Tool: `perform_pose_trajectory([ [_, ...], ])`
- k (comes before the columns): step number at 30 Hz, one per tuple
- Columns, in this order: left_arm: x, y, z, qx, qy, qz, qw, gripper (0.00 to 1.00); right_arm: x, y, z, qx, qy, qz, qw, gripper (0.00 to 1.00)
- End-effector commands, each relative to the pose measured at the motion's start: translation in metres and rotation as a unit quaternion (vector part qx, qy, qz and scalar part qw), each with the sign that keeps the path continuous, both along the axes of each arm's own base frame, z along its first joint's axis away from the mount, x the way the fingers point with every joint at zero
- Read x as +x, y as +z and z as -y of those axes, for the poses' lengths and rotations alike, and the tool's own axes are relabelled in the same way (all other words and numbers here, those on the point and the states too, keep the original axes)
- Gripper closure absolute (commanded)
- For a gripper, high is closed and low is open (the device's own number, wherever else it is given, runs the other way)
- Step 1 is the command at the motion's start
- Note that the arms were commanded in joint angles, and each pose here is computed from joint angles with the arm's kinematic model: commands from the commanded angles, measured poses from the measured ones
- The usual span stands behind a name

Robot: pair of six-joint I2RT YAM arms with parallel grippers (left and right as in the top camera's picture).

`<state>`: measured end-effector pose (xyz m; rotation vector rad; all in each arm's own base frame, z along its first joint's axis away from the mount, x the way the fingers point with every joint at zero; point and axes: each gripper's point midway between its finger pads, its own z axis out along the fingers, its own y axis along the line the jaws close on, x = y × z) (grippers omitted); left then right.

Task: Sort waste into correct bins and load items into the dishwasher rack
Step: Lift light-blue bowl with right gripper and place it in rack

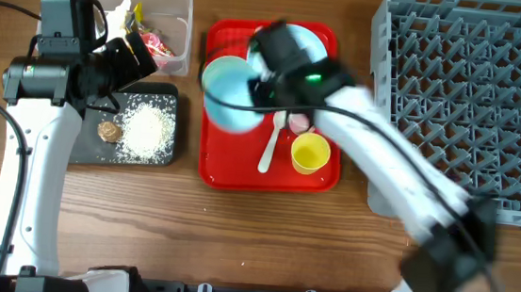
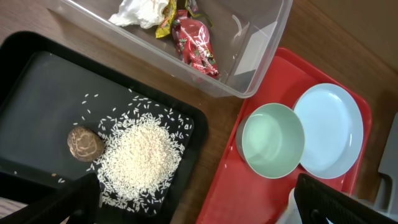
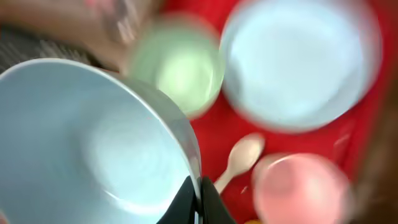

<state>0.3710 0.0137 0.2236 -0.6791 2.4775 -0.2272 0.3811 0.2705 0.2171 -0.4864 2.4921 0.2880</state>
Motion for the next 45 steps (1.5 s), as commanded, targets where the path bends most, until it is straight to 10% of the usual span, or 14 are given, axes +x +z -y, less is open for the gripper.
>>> perform_pose_trajectory([
  [1,0.001,-0.001,-0.005,0.004,0.012,-0.002,1.0,0.0,0.02,0.084,0.076,-0.037,-0.1,0.127,0.986,0.96],
  [7,0.001,-0.001,-0.005,0.004,0.012,-0.002,1.0,0.0,0.08,0.127,0.282,-0.209,-0.364,0.232,0.877,0.96],
  [16,0.001,-0.001,-0.005,0.004,0.012,-0.002,1.0,0.0,0.164,0.058,0.373,-0.401,-0.383,0.224,0.801,0.96],
  [45,0.001,-0.001,-0.005,0.004,0.012,-0.002,1.0,0.0,0.2,-0.097,0.316,-0.424,-0.252,0.128,0.86,0.96],
])
